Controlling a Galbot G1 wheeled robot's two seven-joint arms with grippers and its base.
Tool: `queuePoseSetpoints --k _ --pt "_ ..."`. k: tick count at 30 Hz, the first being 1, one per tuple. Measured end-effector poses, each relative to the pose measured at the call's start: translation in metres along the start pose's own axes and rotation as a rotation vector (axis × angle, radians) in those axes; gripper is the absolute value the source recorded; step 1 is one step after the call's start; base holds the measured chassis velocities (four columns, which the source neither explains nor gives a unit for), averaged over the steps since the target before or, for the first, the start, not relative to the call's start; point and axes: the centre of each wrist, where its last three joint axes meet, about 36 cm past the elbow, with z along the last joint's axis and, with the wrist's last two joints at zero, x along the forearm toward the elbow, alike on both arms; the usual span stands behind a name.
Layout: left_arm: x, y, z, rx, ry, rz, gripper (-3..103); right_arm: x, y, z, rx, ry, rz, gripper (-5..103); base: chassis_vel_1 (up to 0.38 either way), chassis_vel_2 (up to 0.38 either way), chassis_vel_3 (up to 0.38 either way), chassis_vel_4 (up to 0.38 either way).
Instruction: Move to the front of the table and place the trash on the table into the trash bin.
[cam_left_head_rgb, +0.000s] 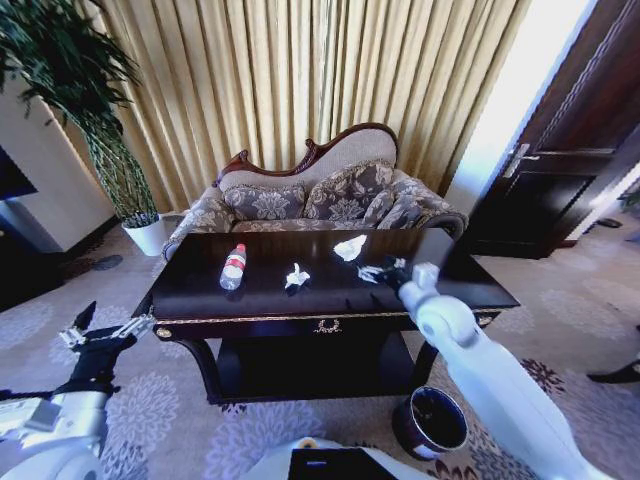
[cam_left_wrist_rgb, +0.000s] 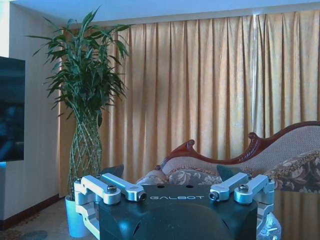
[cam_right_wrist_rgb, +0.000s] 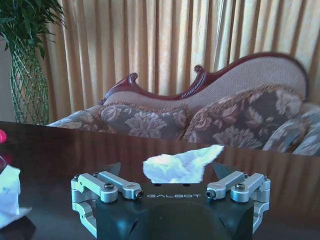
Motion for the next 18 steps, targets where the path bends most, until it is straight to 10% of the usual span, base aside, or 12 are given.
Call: queuePoseSetpoints --k 18 --pt "0.001 0.002 0.0 -0.015 -0.001 -0.017 100 -0.088 0.01 -0.005 -0.034 0.107 0.181 100 0.0 0.0 0.0 0.0"
